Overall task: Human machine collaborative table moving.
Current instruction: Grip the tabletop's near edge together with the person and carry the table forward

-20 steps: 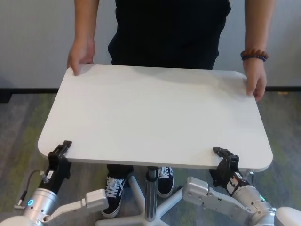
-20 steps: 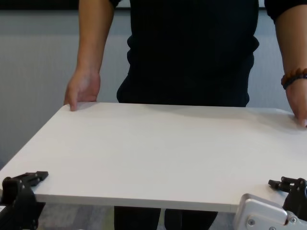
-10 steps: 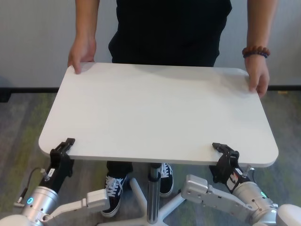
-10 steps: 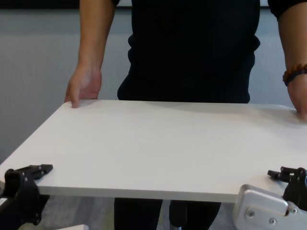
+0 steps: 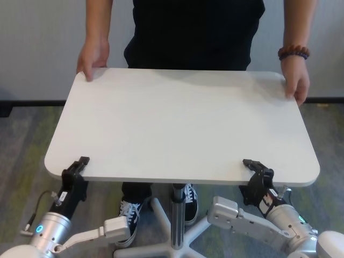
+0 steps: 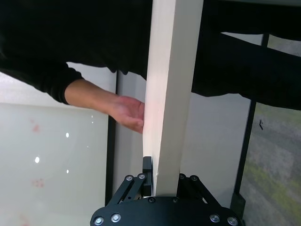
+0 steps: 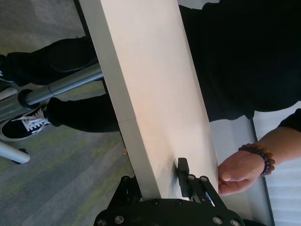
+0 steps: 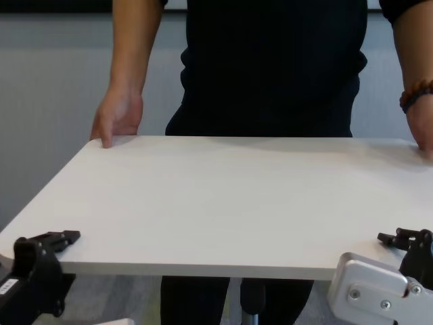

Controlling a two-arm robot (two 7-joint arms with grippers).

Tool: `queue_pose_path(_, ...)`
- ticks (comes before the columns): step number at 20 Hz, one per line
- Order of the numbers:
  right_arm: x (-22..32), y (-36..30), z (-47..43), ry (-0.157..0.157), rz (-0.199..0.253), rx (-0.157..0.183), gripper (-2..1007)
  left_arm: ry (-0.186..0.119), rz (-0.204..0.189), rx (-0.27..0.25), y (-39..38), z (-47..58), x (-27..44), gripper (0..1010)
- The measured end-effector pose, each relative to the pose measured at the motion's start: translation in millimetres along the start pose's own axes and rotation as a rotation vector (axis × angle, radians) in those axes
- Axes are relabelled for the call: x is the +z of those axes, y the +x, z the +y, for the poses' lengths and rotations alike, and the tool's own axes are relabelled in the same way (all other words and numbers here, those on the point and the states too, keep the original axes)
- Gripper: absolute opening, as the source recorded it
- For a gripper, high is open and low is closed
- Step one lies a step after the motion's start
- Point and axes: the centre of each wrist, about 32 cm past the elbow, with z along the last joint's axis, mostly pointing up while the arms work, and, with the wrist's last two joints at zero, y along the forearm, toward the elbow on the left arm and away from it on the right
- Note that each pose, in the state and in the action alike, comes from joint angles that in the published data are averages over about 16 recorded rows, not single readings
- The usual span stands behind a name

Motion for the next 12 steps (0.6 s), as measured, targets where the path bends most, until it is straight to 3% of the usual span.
queue_pose_path(12, -4.4, 3.8, 17.6, 0.016, -0.017, -0.005, 352, -0.003, -0.018, 0.006, -6.5, -19.2, 6.5, 228)
